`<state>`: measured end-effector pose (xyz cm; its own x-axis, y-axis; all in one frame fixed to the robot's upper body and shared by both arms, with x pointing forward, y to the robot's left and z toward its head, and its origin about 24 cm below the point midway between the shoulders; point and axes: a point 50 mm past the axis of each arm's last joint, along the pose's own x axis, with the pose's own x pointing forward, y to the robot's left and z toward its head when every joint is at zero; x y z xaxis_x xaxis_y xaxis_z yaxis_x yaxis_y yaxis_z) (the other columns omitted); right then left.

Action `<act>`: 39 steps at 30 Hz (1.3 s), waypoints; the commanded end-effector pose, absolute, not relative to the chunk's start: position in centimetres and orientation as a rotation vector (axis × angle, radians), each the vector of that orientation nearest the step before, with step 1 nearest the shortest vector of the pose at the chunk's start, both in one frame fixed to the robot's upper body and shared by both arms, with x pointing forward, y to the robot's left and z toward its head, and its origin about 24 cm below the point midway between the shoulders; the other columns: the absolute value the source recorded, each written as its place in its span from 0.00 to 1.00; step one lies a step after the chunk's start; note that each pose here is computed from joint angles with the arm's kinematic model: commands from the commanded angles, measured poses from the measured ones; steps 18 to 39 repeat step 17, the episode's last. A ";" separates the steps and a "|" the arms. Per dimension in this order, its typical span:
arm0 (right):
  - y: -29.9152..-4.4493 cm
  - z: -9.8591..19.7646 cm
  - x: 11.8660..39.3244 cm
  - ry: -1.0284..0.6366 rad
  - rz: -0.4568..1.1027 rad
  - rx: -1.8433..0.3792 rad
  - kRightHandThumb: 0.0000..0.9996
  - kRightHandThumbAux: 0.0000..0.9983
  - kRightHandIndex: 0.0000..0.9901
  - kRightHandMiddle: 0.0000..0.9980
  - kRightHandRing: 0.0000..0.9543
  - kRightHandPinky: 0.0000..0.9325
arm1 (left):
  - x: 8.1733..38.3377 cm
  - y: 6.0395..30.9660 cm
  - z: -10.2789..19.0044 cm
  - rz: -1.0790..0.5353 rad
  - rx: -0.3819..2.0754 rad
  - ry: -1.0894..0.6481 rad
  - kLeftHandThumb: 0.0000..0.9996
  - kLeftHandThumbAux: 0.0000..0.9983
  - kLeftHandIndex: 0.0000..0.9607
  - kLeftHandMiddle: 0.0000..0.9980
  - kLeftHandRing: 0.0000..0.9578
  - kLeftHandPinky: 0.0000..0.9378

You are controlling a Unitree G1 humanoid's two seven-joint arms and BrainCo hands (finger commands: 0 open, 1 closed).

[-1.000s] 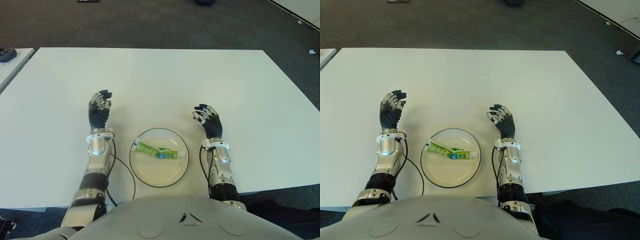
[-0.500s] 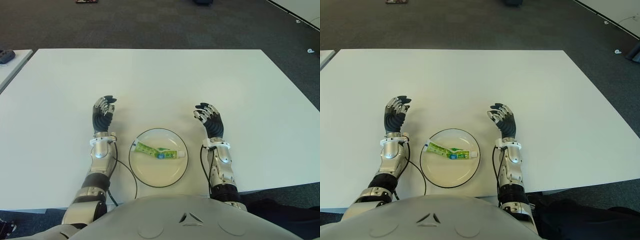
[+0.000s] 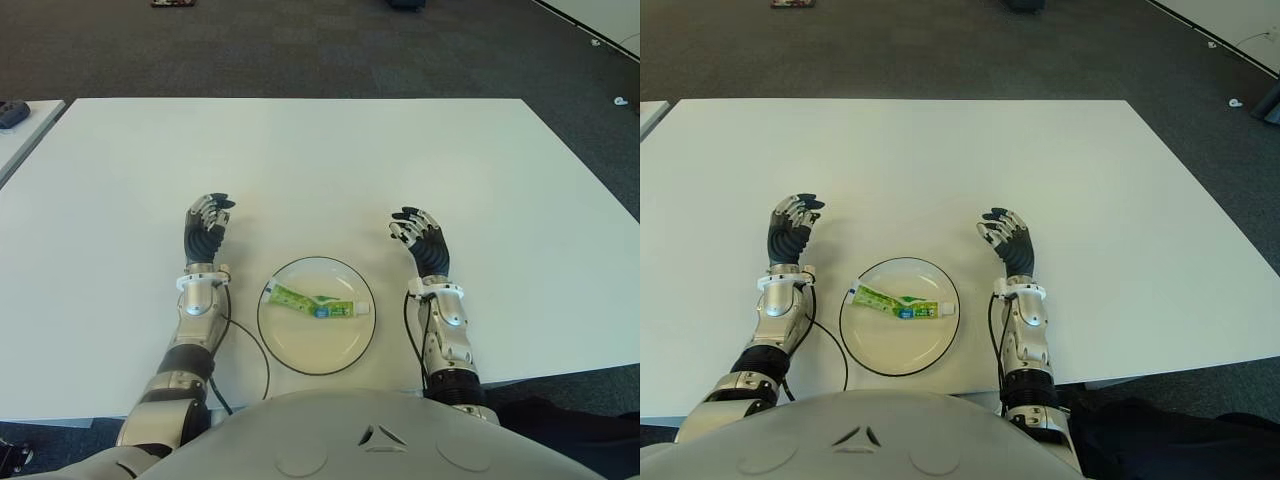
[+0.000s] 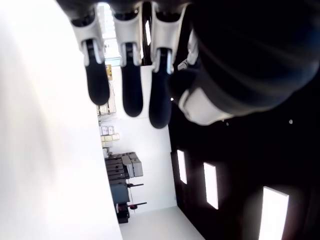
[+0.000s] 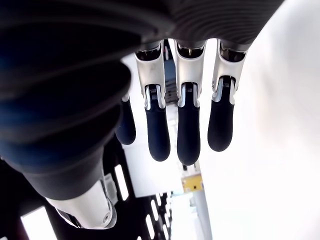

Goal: Put the toothpaste on the table into the plate.

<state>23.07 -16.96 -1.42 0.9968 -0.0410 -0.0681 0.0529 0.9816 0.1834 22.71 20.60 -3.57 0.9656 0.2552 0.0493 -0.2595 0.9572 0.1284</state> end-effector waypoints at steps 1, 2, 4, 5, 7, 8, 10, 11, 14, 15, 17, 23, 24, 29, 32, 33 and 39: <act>-17.0 -1.8 23.0 0.091 -0.048 0.193 0.16 0.83 0.32 0.41 0.47 0.49 | 21.1 20.5 -5.6 0.217 0.170 0.095 0.70 0.72 0.45 0.64 0.67 0.65; -17.0 -1.8 23.0 0.092 -0.049 0.193 0.16 0.83 0.32 0.41 0.47 0.49 | 21.1 20.4 -5.6 0.214 0.173 0.105 0.70 0.72 0.45 0.64 0.67 0.65; -17.0 -1.8 23.0 0.093 -0.051 0.192 0.16 0.84 0.32 0.41 0.47 0.49 | 21.0 20.4 -5.8 0.211 0.179 0.126 0.71 0.72 0.45 0.64 0.67 0.65; -17.0 -1.8 23.0 0.093 -0.052 0.190 0.16 0.84 0.32 0.41 0.46 0.49 | 21.0 20.4 -5.8 0.209 0.181 0.136 0.71 0.72 0.45 0.64 0.67 0.64; -17.1 -1.8 23.0 0.093 -0.052 0.189 0.16 0.85 0.32 0.41 0.46 0.49 | 21.0 20.4 -5.9 0.209 0.183 0.146 0.71 0.72 0.45 0.64 0.67 0.64; -17.1 -1.8 23.0 0.092 -0.052 0.189 0.17 0.85 0.31 0.41 0.46 0.49 | 21.0 20.4 -5.9 0.208 0.183 0.150 0.71 0.72 0.45 0.64 0.67 0.64; -17.1 -1.8 23.1 0.092 -0.052 0.189 0.17 0.86 0.31 0.41 0.46 0.49 | 21.0 20.4 -5.9 0.208 0.183 0.154 0.71 0.72 0.45 0.64 0.67 0.64; -17.1 -1.8 23.1 0.090 -0.052 0.189 0.17 0.86 0.31 0.41 0.46 0.49 | 21.0 20.4 -5.9 0.208 0.182 0.156 0.71 0.72 0.45 0.64 0.67 0.64; -17.1 -1.7 23.1 0.080 -0.050 0.192 0.18 0.86 0.31 0.40 0.46 0.50 | 20.9 20.4 -5.9 0.212 0.177 0.154 0.71 0.72 0.45 0.63 0.66 0.63; -17.1 -1.7 23.1 0.078 -0.049 0.192 0.18 0.86 0.31 0.40 0.46 0.50 | 20.9 20.4 -5.8 0.214 0.175 0.152 0.71 0.72 0.45 0.63 0.66 0.63; -17.0 -1.7 23.1 0.077 -0.046 0.192 0.18 0.87 0.31 0.40 0.46 0.49 | 20.9 20.4 -5.8 0.216 0.173 0.148 0.71 0.72 0.45 0.63 0.65 0.63; -17.0 -1.7 23.1 0.077 -0.046 0.192 0.18 0.87 0.31 0.40 0.46 0.49 | 20.9 20.4 -5.8 0.216 0.173 0.148 0.71 0.72 0.45 0.63 0.65 0.63; -17.0 -1.7 23.1 0.077 -0.046 0.192 0.18 0.87 0.31 0.40 0.46 0.49 | 20.9 20.4 -5.8 0.216 0.173 0.148 0.71 0.72 0.45 0.63 0.65 0.63; -17.0 -1.7 23.1 0.077 -0.046 0.192 0.18 0.87 0.31 0.40 0.46 0.49 | 20.9 20.4 -5.8 0.216 0.173 0.148 0.71 0.72 0.45 0.63 0.65 0.63; -17.0 -1.7 23.1 0.077 -0.046 0.192 0.18 0.87 0.31 0.40 0.46 0.49 | 20.9 20.4 -5.8 0.216 0.173 0.148 0.71 0.72 0.45 0.63 0.65 0.63; -17.0 -1.7 23.1 0.077 -0.046 0.192 0.18 0.87 0.31 0.40 0.46 0.49 | 20.9 20.4 -5.8 0.216 0.173 0.148 0.71 0.72 0.45 0.63 0.65 0.63; -17.0 -1.7 23.1 0.077 -0.046 0.192 0.18 0.87 0.31 0.40 0.46 0.49 | 20.9 20.4 -5.8 0.216 0.173 0.148 0.71 0.72 0.45 0.63 0.65 0.63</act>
